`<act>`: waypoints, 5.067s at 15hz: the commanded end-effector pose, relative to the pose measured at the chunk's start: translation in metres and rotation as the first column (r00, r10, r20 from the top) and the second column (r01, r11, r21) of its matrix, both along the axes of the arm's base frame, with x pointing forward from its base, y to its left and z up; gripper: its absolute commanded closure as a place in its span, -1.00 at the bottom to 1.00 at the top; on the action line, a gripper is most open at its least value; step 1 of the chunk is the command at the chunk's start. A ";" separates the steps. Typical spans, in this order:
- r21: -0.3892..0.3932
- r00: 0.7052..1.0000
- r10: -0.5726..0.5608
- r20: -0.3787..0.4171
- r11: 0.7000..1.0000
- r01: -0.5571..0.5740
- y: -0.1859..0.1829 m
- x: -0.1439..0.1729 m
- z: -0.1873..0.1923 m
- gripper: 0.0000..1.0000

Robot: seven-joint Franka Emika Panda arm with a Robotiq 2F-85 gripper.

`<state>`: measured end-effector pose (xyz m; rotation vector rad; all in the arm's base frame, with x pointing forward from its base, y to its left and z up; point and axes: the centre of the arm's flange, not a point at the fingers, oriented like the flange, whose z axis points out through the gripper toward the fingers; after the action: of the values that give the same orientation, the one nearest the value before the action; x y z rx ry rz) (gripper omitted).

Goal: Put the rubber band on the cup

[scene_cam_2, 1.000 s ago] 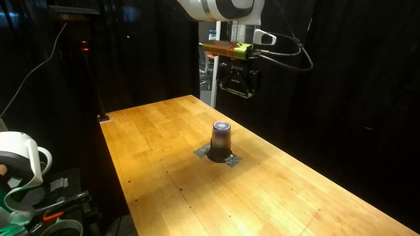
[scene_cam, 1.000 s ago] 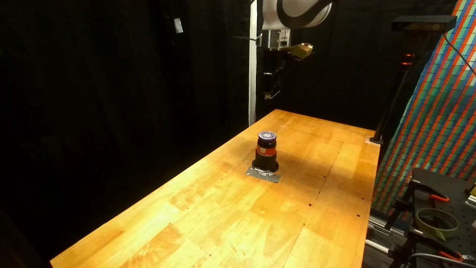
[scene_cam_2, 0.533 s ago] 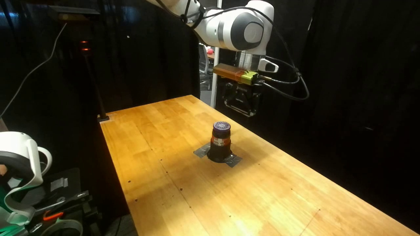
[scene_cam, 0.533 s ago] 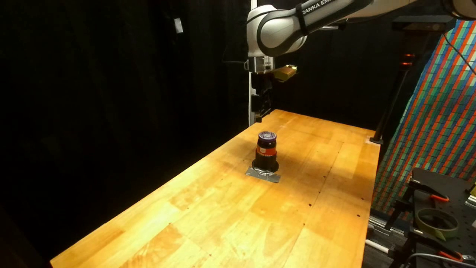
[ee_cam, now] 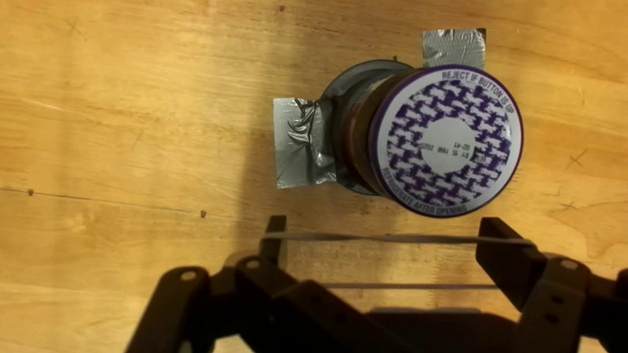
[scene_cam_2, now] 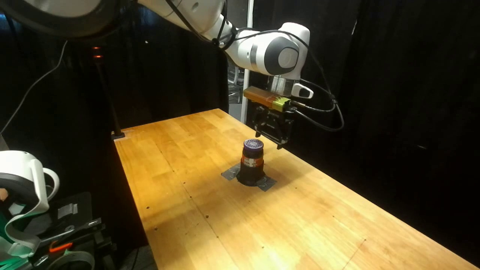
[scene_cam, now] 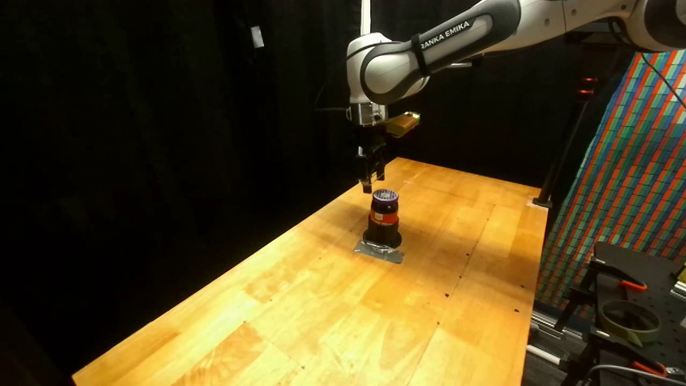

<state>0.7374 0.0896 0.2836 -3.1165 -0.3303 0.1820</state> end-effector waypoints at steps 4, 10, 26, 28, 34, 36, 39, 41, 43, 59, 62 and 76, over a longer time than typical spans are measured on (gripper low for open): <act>0.015 0.999 -0.033 -0.014 0.999 0.033 0.004 0.009 -0.024 -1.00; 0.044 0.997 -0.017 -0.072 0.999 0.020 0.005 -0.014 -0.021 -1.00; 0.100 0.980 -0.044 -0.195 0.993 0.065 -0.024 -0.075 -0.034 -1.00; 0.084 0.984 -0.055 -0.169 0.994 0.070 -0.024 -0.082 -0.037 -1.00; 0.041 0.996 -0.074 -0.049 0.996 0.076 -0.025 -0.092 -0.037 -1.00; 0.028 0.998 -0.067 0.018 0.997 0.067 -0.017 -0.087 -0.036 -1.00; 0.017 0.994 -0.042 0.100 0.999 0.041 -0.002 -0.081 -0.036 -1.00; 0.004 0.992 -0.018 0.126 1.000 0.017 0.007 -0.076 -0.039 -1.00; -0.017 0.990 -0.003 0.140 1.000 0.005 0.012 -0.076 -0.041 -1.00; -0.060 0.989 0.028 0.144 0.998 -0.019 0.007 -0.089 -0.034 -0.19; -0.028 0.991 0.002 0.137 1.000 0.002 -0.007 -0.107 -0.030 -0.12; 0.046 0.984 -0.070 0.166 0.997 0.063 -0.051 -0.147 -0.027 -0.39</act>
<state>0.6194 0.0534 0.2497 -3.1227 -0.2190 -0.0333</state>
